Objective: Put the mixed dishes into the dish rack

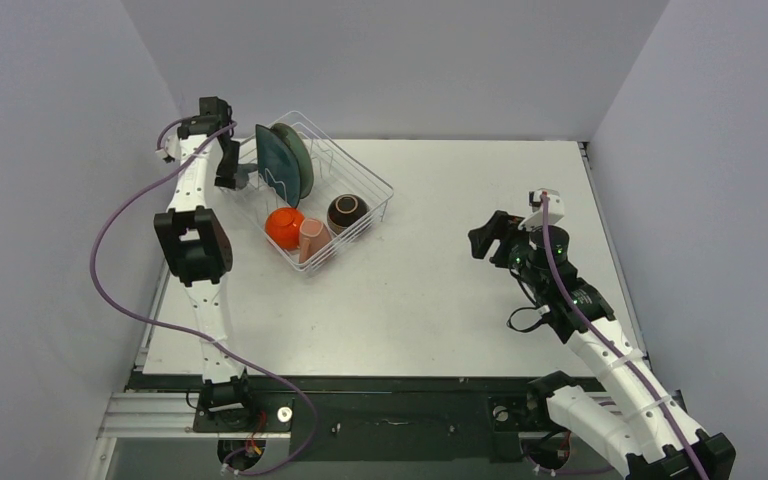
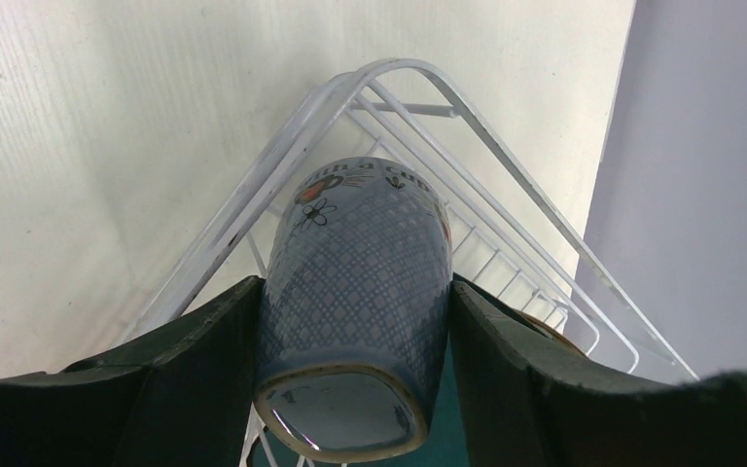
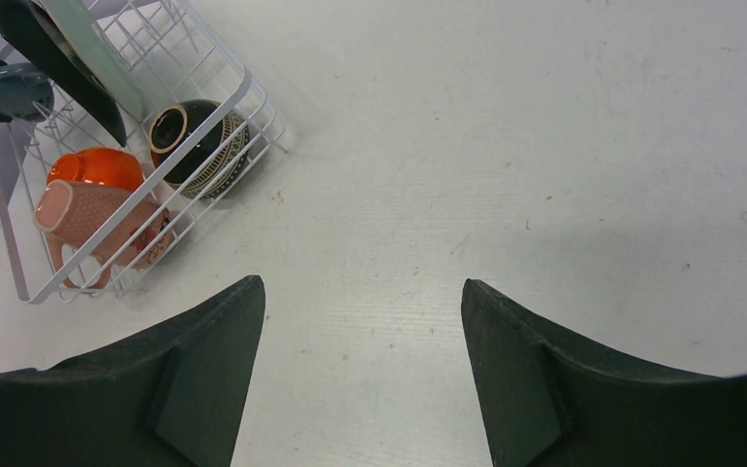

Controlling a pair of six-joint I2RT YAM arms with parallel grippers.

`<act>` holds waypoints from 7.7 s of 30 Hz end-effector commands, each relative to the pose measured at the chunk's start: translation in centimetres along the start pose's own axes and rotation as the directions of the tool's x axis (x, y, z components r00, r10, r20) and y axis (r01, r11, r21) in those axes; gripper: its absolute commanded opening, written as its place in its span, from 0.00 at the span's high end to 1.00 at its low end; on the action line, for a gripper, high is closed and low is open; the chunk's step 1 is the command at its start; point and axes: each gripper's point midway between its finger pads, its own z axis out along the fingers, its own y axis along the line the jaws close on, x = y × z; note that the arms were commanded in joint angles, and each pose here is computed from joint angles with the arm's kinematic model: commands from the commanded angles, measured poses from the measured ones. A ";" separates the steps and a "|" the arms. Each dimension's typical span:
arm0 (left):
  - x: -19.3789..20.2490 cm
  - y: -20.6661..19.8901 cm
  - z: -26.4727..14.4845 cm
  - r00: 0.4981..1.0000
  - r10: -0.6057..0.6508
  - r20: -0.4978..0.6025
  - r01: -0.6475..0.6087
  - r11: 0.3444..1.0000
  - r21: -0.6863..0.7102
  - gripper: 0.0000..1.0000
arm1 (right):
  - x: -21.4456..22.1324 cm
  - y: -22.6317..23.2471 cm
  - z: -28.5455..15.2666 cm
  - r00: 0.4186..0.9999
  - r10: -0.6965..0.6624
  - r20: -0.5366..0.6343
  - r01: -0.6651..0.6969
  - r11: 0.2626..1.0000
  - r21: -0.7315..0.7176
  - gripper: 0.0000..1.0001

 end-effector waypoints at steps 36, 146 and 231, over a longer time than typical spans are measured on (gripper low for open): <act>-0.2 -2.4 1.5 0.991 -0.106 0.076 0.101 0.993 0.065 0.61 | -2.3 1.6 0.3 0.997 0.050 0.058 -0.045 0.996 -0.076 0.31; -6.8 -2.4 2.8 0.778 0.627 0.029 -0.588 0.712 0.385 0.69 | -1.0 3.6 1.2 0.992 0.125 0.012 -0.120 0.973 -0.195 0.31; 0.7 -3.5 0.6 0.080 0.939 0.333 -0.988 0.030 0.152 0.36 | -0.6 4.3 2.1 0.987 0.156 -0.044 -0.162 0.965 -0.207 0.31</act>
